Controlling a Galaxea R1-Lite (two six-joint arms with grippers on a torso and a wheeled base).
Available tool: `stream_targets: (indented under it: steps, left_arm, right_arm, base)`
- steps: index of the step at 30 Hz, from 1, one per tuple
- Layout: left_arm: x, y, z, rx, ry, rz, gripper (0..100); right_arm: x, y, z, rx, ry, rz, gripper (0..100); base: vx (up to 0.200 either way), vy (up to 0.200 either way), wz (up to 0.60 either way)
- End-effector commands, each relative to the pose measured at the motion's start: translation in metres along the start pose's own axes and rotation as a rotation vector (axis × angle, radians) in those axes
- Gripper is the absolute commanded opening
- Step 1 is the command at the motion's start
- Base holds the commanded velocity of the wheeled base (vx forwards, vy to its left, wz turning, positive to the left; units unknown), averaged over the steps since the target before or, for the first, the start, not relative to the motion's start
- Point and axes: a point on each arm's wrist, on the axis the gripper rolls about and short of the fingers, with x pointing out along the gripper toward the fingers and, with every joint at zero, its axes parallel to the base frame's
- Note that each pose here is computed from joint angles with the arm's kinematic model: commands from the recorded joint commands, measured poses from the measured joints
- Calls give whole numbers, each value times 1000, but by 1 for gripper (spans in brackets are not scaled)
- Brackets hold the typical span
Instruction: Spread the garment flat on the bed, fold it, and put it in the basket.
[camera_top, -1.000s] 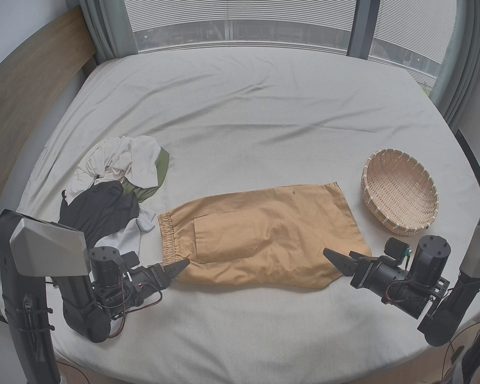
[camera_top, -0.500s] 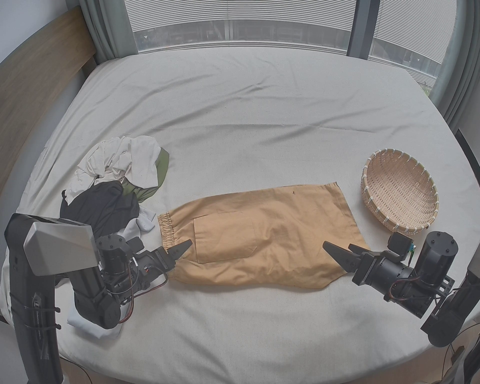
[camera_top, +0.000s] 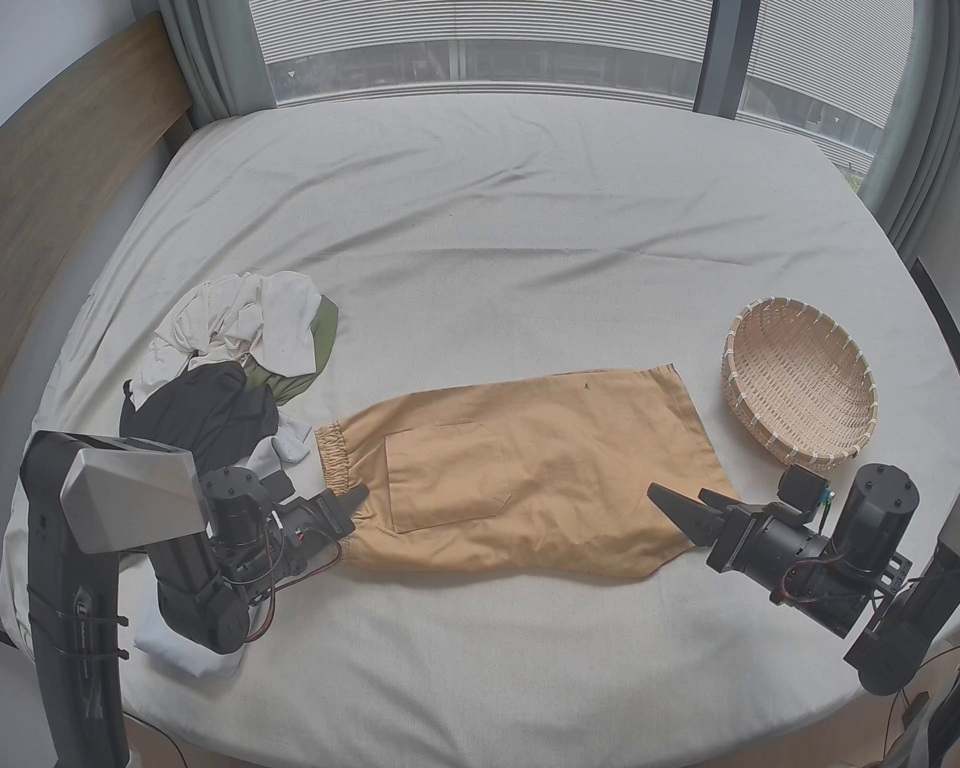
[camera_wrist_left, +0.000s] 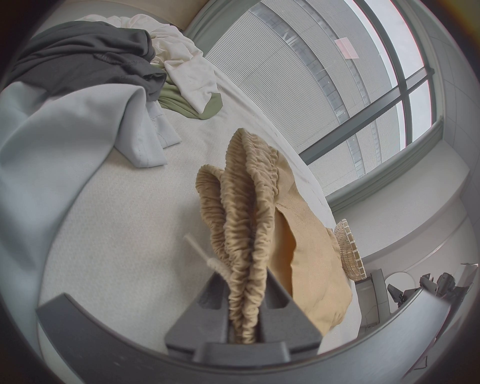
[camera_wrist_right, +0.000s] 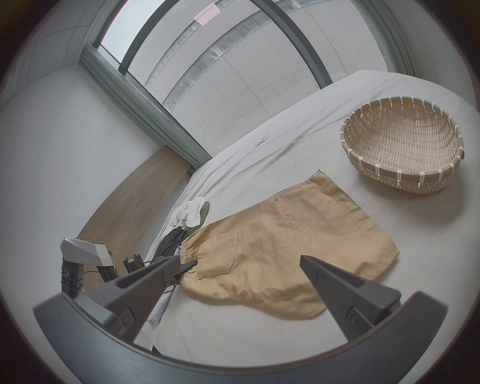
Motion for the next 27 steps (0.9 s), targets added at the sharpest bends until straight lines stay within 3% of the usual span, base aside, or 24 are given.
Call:
stream_targets:
  steps: [1,7,12,19,27]
  left_arm:
    - [-16,-3,16,-3,-36,11,0]
    - [-63,-12,31,3,-41,39,0]
    - [-97,1,50,-7,-65,57,0]
    - [-110,2,54,-14,-58,41,0]
    - [-83,-47,32,46,31,-145,0]
  right_arm:
    - [0,0,0,2,-1,-3,100]
    - [1,-3,3,14,-16,-8,100]
    - [5,0,6,65,-26,16,100]
    - [6,0,6,68,-26,18,100]
    - [8,3,6,82,-27,29,100]
  base:
    - [0,0,0]
    - [0,0,0]
    - [0,0,0]
    - [0,0,0]
    - [0,0,0]
